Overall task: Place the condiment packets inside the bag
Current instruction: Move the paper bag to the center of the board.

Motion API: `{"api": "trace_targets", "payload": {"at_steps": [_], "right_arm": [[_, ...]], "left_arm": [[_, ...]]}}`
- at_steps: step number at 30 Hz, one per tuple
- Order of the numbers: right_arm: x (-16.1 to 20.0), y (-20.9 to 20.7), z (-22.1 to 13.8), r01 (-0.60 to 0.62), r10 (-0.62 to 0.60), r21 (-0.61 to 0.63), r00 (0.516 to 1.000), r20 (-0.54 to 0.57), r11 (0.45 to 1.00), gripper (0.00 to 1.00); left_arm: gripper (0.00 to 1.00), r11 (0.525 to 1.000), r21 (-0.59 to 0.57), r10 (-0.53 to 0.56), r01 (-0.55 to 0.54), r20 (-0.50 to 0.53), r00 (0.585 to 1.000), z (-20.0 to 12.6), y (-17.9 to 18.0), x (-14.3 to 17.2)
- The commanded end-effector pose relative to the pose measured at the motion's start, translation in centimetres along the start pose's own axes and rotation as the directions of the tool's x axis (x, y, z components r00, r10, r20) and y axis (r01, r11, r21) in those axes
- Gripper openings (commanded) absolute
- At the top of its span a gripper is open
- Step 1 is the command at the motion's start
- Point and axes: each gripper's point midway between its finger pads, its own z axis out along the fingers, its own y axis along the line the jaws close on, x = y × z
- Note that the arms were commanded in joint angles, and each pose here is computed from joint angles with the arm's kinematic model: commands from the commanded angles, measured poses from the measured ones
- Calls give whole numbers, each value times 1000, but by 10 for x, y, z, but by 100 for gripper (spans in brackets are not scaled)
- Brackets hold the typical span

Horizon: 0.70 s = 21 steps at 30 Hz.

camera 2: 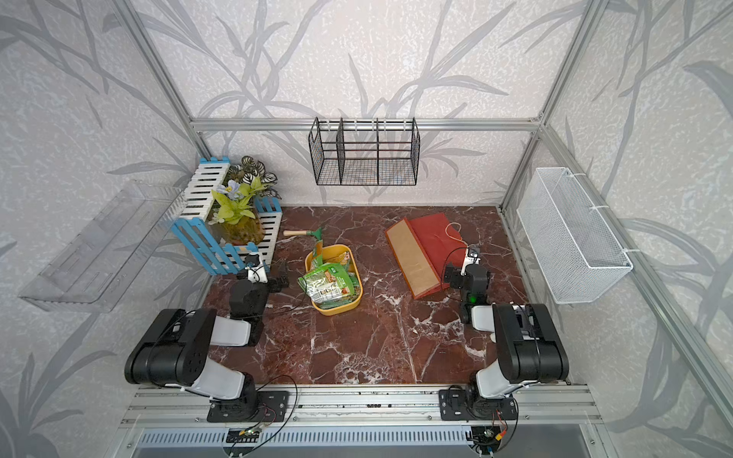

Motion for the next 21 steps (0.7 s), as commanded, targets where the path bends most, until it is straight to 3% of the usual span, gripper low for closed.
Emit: {"api": "trace_targets", "payload": {"at_steps": [1,14,18,21], "right_arm": [[-2,1,-2,-5,5,-3,1000,7,1000,99],[-2,0,-2,-5,5,1,1000,9,1000,99],[-18,-20,-14,-37,36,129,999,12,991,99],[-35,-50,-37,-142,176,324,981,-79,935,99]], "left_arm": [[100,1000,-10,5,-5,2,1000,-1,2,-1],[100,1000,-10,5,-5,5,1000,-2,2,-1],[100,994,-98,-39,39,1,999,3,18,-14],[100,997,-71,-23,15,-118,993,17,20,-30]]}}
